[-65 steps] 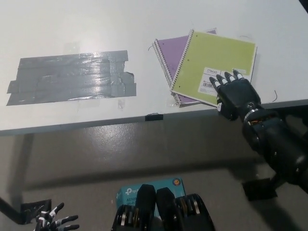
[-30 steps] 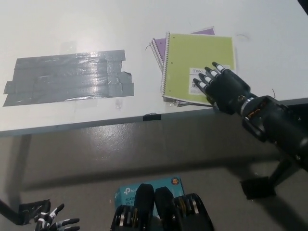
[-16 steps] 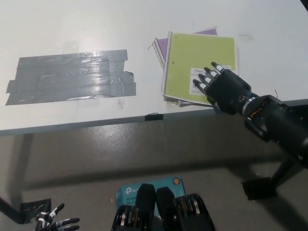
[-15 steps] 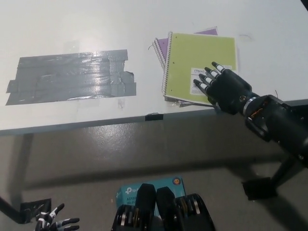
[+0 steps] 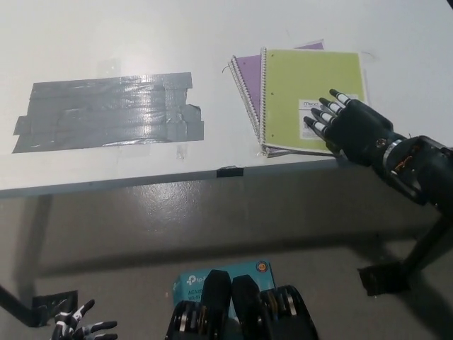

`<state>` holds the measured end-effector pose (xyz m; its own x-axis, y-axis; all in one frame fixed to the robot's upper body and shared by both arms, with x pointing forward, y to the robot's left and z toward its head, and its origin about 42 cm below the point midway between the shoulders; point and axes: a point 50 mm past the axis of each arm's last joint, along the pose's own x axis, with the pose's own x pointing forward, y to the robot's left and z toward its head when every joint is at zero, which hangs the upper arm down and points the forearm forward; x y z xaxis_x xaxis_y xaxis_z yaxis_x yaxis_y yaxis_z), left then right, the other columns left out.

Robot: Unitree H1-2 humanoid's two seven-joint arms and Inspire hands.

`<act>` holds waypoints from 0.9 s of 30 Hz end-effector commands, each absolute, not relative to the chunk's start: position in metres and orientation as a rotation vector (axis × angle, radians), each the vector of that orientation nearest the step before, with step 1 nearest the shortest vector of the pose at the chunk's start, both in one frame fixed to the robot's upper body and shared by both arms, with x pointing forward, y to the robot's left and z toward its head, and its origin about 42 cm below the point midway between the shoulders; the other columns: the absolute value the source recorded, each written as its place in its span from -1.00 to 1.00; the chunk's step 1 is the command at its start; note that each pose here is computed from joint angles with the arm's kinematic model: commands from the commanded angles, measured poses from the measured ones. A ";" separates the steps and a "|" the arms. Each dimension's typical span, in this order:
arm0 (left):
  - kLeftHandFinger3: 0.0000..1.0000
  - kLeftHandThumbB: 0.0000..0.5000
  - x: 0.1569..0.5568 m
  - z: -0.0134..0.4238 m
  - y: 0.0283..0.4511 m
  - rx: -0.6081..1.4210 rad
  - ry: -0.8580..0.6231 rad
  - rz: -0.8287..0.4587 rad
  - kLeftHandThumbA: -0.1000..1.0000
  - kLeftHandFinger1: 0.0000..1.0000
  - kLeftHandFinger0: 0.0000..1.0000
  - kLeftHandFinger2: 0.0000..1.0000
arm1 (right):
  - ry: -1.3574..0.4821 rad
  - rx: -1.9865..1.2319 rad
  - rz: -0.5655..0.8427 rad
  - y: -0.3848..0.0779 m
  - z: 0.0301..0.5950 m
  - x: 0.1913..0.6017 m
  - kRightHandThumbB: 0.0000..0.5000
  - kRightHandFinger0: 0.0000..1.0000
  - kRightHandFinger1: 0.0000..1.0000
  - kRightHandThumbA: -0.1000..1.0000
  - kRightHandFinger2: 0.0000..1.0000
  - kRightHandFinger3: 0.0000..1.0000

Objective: The robot uses its right hand to align two notebooks stacked together until they are fully overlapped

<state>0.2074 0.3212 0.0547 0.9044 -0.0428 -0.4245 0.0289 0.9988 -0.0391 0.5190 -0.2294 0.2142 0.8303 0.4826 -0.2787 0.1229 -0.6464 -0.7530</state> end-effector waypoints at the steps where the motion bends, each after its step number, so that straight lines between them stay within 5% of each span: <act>1: 1.00 1.00 0.207 0.064 0.325 -0.006 0.402 -0.061 1.00 0.23 0.06 0.33 | -0.440 -2.286 0.636 -0.245 0.221 0.522 0.48 1.00 1.00 1.00 1.00 1.00; 8: 1.00 1.00 0.207 0.064 0.325 0.021 0.406 -0.069 1.00 0.27 0.13 0.37 | -0.496 -2.313 0.680 -0.242 0.213 0.518 0.56 1.00 1.00 1.00 1.00 1.00; 15: 1.00 1.00 0.205 0.063 0.324 0.019 0.419 -0.062 1.00 0.25 0.08 0.33 | -0.575 -2.231 0.635 -0.236 0.225 0.518 0.37 1.00 1.00 1.00 1.00 1.00; 27: 1.00 1.00 0.203 0.063 0.326 0.014 0.418 -0.057 1.00 0.31 0.15 0.37 | -0.687 -2.250 0.398 -0.237 0.310 0.542 0.18 1.00 1.00 1.00 1.00 1.00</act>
<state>0.2057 0.3213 0.0540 0.9006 -0.0472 -0.4320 0.0394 0.9989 -0.0271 0.5263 -0.2289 0.2448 0.8040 0.5626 -0.1924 0.2332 -0.5961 -0.7683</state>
